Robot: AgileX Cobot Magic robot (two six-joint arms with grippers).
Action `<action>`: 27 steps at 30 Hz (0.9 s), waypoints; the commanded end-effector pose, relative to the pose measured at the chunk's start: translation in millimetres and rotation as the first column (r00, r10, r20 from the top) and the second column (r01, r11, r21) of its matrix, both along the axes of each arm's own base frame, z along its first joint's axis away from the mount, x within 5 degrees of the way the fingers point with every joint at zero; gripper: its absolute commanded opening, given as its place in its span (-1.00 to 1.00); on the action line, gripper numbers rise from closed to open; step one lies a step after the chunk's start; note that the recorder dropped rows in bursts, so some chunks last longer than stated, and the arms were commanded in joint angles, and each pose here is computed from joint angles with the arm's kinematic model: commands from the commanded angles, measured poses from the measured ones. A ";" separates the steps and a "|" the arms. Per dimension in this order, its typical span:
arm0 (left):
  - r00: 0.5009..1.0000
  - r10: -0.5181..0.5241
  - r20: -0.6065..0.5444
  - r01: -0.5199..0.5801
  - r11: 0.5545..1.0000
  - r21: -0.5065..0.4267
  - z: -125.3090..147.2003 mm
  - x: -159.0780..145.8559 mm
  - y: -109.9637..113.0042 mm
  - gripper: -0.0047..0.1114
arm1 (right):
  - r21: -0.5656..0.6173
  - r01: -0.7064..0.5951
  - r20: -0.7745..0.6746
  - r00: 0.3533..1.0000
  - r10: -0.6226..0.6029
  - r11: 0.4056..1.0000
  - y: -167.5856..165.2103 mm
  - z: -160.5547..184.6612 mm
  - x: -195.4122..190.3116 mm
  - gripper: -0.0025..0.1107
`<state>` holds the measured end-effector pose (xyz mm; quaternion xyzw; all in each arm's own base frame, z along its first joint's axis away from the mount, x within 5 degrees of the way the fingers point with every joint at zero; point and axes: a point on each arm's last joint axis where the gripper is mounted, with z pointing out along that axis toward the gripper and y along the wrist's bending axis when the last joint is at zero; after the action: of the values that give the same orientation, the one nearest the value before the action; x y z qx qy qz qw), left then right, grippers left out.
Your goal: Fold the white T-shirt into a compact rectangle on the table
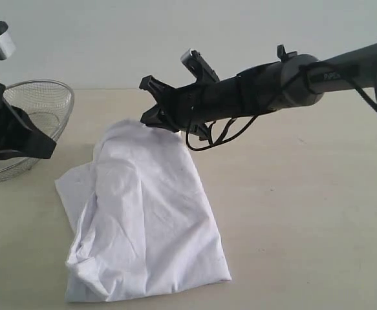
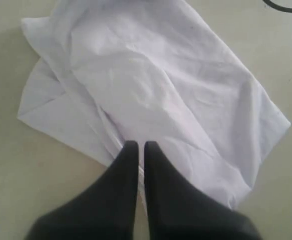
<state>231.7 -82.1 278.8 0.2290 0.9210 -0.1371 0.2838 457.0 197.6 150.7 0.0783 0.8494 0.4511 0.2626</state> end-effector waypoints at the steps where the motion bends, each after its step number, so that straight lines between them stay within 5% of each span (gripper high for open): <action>1: 1.000 0.005 0.001 -0.005 1.000 -0.009 2.7 -0.8 0.0 -0.84 | -0.021 0.006 0.071 0.997 -0.004 1.000 1.6 10.2 11.3 -0.96; 10: 1.000 0.005 -0.003 -0.005 1.000 -0.007 1.3 -0.3 -0.1 -0.84 | 0.000 0.018 0.111 0.994 -0.018 1.000 5.4 18.9 24.9 -0.93; 18: 1.000 0.006 -0.001 -0.006 1.000 -0.008 1.4 -0.2 -0.1 -0.84 | -0.021 -0.031 0.093 0.995 0.033 0.999 7.7 2.9 23.2 -0.06; 27: 1.000 0.004 -0.004 -0.004 1.000 -0.005 1.2 -0.5 0.0 -0.84 | 0.018 -0.097 0.203 0.975 0.091 0.995 -3.3 49.1 28.3 -0.01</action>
<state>231.5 -82.1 278.7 0.2293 0.9212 -0.1374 0.2827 483.8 203.7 171.2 0.0163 0.8304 0.4663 0.3045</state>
